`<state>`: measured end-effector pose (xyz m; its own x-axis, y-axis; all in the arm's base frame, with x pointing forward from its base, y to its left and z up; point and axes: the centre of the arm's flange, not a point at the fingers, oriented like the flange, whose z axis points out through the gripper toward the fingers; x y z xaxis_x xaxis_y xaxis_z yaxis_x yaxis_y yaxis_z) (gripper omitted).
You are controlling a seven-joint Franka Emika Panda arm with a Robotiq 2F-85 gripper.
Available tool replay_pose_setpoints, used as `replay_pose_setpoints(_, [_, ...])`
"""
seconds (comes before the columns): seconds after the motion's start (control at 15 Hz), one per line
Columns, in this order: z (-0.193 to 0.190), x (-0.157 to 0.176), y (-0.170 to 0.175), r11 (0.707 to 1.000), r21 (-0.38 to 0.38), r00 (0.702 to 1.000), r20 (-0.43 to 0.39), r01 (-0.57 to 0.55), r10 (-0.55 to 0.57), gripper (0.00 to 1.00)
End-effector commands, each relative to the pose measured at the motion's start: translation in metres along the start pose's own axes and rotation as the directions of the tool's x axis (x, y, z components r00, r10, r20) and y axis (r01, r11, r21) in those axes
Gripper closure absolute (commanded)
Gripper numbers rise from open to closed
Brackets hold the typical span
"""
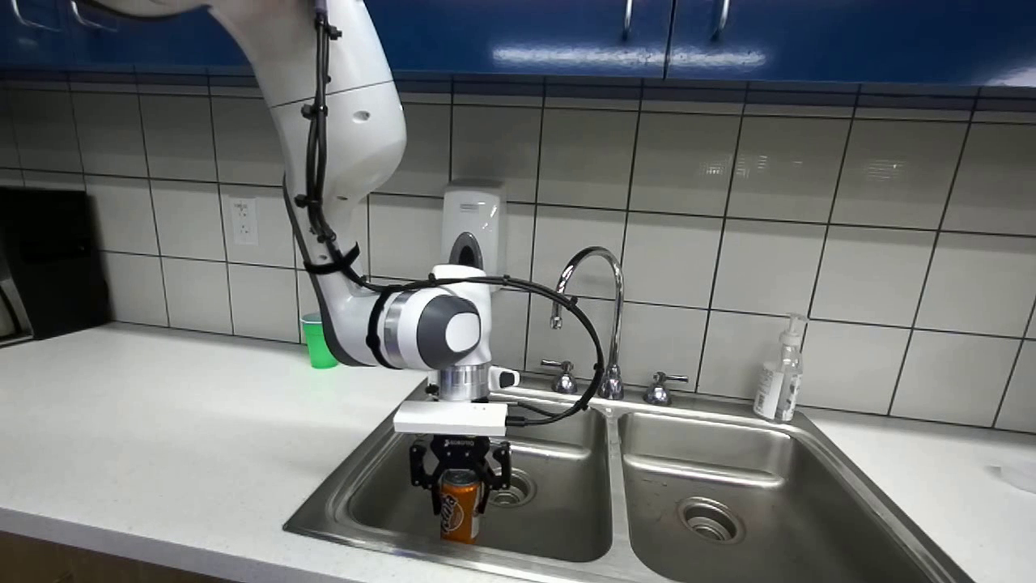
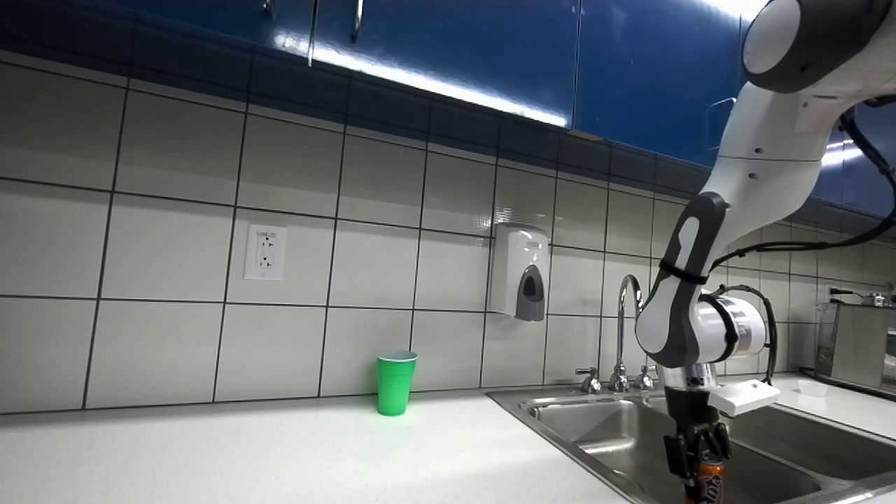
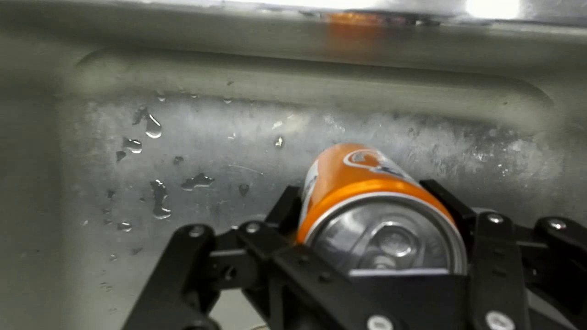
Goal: Put the can inside the sink
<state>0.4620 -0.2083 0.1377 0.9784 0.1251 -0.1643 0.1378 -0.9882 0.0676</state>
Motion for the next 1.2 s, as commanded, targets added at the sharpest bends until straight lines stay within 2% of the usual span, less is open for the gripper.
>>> replay_pose_setpoints(0.0, [0.007, 0.013, 0.006, 1.000, 0.025, 1.000, -0.010, 0.007, -0.007, 0.56])
replay_pose_setpoints(1.13, [0.054, 0.000, -0.003, 0.994, 0.105, 0.998, 0.050, -0.042, 0.037, 0.56])
